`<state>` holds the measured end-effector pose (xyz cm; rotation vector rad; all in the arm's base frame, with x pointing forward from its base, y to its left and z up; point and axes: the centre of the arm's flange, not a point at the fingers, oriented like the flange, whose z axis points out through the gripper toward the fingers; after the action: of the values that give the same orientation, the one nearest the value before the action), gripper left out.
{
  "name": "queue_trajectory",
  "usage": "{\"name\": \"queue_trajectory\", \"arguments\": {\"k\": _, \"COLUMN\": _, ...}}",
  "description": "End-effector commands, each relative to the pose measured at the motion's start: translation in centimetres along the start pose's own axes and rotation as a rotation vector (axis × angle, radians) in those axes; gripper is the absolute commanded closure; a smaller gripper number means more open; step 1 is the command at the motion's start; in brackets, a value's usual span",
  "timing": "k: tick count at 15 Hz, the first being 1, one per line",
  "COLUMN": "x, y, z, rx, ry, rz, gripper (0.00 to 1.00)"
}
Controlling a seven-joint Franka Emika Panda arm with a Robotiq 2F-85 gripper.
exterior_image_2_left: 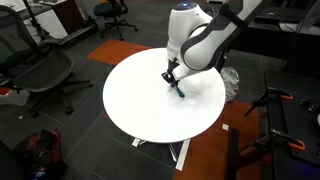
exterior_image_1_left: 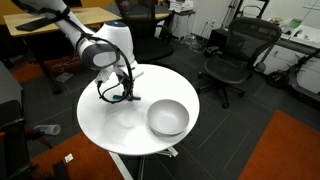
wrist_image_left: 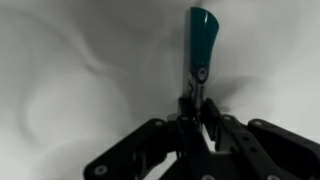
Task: Put the marker in the bowl
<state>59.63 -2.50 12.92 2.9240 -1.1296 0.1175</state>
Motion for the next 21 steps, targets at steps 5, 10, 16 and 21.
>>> {"name": "queue_trajectory", "arguments": {"k": 5, "x": 0.8, "y": 1.6, "z": -4.4, "rx": 0.021, "ry": 0.025, "rz": 0.014, "gripper": 0.95}}
{"name": "queue_trajectory", "arguments": {"k": 10, "x": 2.3, "y": 4.1, "z": -9.3, "rx": 0.035, "ry": 0.012, "rz": 0.022, "gripper": 0.95}}
{"name": "queue_trajectory", "arguments": {"k": 16, "x": 5.2, "y": 8.5, "z": -13.8, "rx": 0.024, "ry": 0.002, "rz": 0.081, "gripper": 0.95}}
{"name": "queue_trajectory", "arguments": {"k": 21, "x": 7.7, "y": 10.4, "z": -14.2, "rx": 0.026, "ry": 0.029, "rz": 0.15, "gripper": 0.95}}
